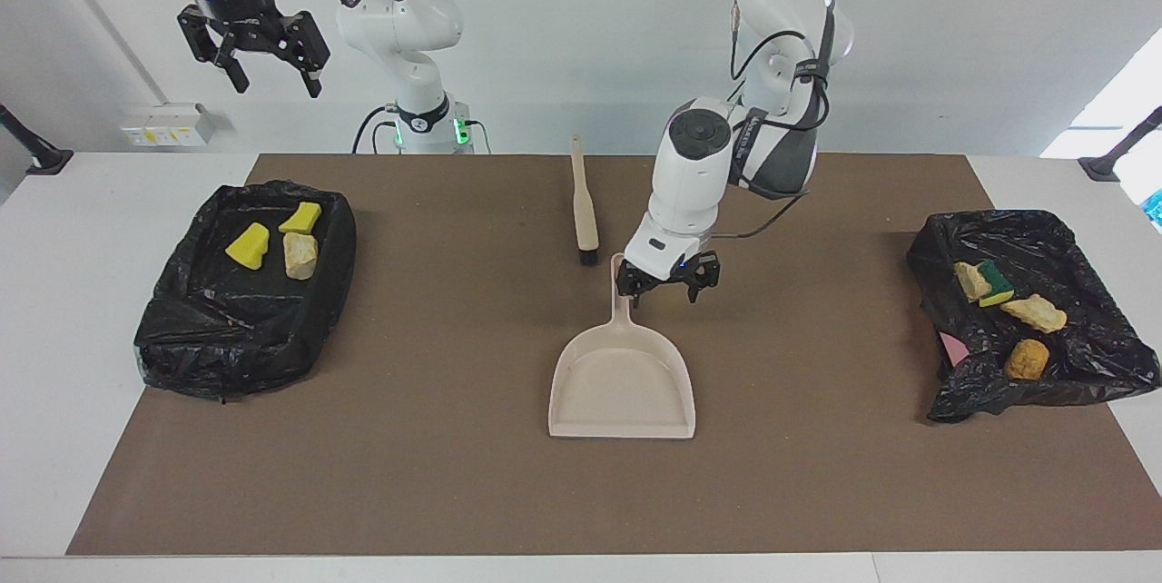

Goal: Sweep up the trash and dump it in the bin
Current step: 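Release the dustpan and lift the left gripper away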

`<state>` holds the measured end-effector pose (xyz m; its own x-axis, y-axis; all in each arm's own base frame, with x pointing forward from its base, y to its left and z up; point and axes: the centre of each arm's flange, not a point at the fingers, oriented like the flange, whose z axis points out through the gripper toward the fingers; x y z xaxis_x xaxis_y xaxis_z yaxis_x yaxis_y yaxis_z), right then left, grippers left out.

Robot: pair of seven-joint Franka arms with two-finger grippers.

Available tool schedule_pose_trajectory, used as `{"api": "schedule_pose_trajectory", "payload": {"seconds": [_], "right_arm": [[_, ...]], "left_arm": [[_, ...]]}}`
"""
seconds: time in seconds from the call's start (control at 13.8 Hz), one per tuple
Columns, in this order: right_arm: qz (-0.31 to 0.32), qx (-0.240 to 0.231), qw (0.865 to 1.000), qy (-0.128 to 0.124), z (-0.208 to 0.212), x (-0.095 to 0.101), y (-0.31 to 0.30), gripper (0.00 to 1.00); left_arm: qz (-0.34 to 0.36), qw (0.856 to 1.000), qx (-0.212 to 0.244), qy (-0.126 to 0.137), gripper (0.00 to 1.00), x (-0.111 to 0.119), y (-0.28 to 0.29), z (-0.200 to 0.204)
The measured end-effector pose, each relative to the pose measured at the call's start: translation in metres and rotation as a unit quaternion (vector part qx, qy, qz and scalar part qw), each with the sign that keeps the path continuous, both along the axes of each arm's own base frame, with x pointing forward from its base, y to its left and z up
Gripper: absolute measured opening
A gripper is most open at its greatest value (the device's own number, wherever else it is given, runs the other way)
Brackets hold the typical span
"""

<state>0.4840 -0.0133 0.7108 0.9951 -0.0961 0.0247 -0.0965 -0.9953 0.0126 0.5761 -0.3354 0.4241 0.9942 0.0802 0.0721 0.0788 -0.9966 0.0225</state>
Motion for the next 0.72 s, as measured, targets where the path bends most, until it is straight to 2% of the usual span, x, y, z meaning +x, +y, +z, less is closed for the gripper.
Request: {"api": "schedule_pose_trajectory", "payload": {"seconds": [0.29, 0.51, 0.72], "right_arm": [[0.0, 0.0, 1.0, 0.0, 0.0, 0.0, 0.0, 1.0], [0.0, 0.0, 1.0, 0.0, 0.0, 0.0, 0.0, 1.0], [0.0, 0.0, 1.0, 0.0, 0.0, 0.0, 0.0, 1.0]], "left_arm": [[0.035, 0.999, 0.0, -0.005, 1.0, 0.029, 0.057, 0.006], [0.001, 1.0, 0.003, -0.015, 1.0, 0.052, 0.112, 0.023], [-0.035, 0.999, 0.015, 0.0, 1.0, 0.064, 0.173, 0.046]]}}
